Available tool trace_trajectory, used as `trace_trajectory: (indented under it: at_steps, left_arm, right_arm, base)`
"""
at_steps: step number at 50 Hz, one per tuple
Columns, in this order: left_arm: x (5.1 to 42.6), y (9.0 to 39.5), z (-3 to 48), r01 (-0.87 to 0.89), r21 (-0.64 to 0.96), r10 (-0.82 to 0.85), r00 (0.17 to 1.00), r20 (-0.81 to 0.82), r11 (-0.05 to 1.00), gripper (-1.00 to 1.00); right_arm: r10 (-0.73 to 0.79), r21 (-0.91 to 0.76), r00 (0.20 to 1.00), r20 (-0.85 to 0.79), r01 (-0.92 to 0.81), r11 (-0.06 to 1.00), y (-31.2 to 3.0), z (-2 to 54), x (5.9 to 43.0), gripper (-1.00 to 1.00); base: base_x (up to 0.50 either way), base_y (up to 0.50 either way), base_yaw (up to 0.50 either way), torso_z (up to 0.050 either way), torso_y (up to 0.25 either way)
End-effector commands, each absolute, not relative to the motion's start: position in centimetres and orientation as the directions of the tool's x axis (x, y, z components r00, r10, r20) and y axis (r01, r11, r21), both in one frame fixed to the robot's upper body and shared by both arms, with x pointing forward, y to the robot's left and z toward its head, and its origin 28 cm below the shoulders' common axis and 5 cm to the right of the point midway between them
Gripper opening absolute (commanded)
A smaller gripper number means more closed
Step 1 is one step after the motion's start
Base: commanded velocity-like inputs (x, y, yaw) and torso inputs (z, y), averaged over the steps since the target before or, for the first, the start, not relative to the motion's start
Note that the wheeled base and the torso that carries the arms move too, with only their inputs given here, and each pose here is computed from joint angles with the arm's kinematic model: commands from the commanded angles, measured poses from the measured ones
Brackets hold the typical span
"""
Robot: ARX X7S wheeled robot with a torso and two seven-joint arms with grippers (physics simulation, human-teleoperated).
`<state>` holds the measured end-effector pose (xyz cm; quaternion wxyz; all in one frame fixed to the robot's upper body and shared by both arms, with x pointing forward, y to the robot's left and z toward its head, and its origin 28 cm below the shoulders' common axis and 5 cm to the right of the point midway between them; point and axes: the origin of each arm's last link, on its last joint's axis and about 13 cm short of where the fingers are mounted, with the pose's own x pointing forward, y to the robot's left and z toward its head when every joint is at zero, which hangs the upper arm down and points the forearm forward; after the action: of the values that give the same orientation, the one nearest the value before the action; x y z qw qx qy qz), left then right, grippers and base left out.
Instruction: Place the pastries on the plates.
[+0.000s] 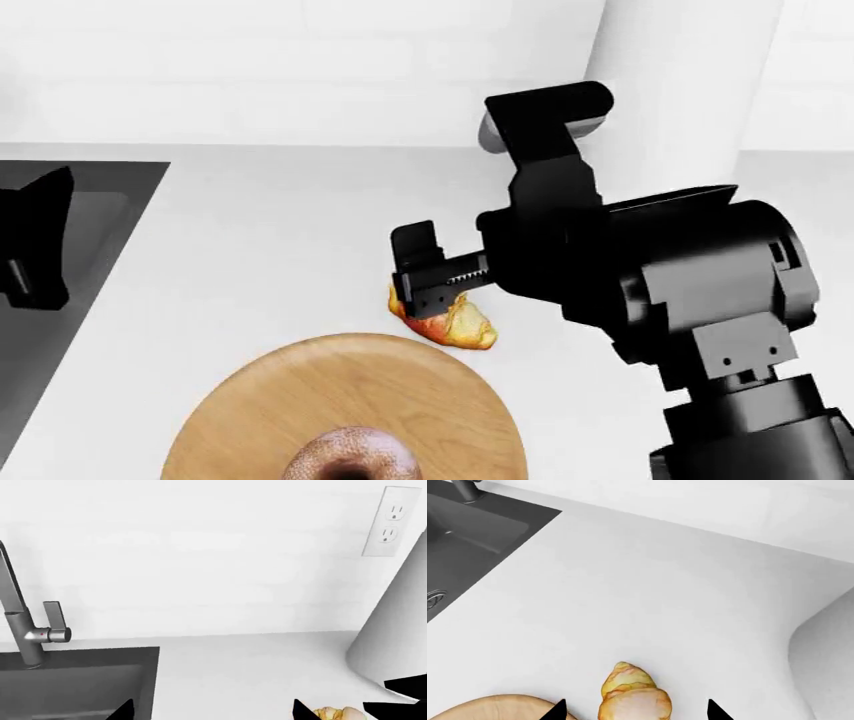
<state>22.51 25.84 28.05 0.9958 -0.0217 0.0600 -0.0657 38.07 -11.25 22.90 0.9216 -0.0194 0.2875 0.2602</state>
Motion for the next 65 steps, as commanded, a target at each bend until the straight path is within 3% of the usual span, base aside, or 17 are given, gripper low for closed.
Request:
trace_trajectory:
  at_steps: [1,48,49,65]
  left_arm:
    - [22.8,26.4,27.7,0.119,-0.091,-0.129,0.985,-0.112,0.989,1.0]
    - [22.9,26.2,27.2,0.153,-0.042,-0.157,0.978,-0.138,0.987,1.0]
    - [22.9,26.2,27.2,0.153,-0.041,-0.158,0.978,-0.137,0.987,1.0]
    - [23.2,25.1,27.2,0.159,-0.035,-0.162,0.978,-0.128,0.987,1.0]
  right_arm:
    - [0.487,0.151,0.654,-0.579,-0.502,0.852,-10.6,22.1,39.9,1.0]
    - [0.559,0.324,0.563,-0.609,-0.467,0.823,-9.9,17.6,40.5,1.0]
    - [0.557,0.322,0.567,-0.607,-0.466,0.824,-9.9,17.7,40.5,-1.0]
    - [0.546,0.284,0.633,-0.549,-0.473,0.834,-10.2,20.2,41.1,-1.0]
  base:
    - [0.0,0.0,0.0,0.0,0.0]
    - [0.0,0.0,0.0,0.0,0.0]
    - [0.0,0.0,0.0,0.0,0.0]
    - [0.0,0.0,0.0,0.0,0.0]
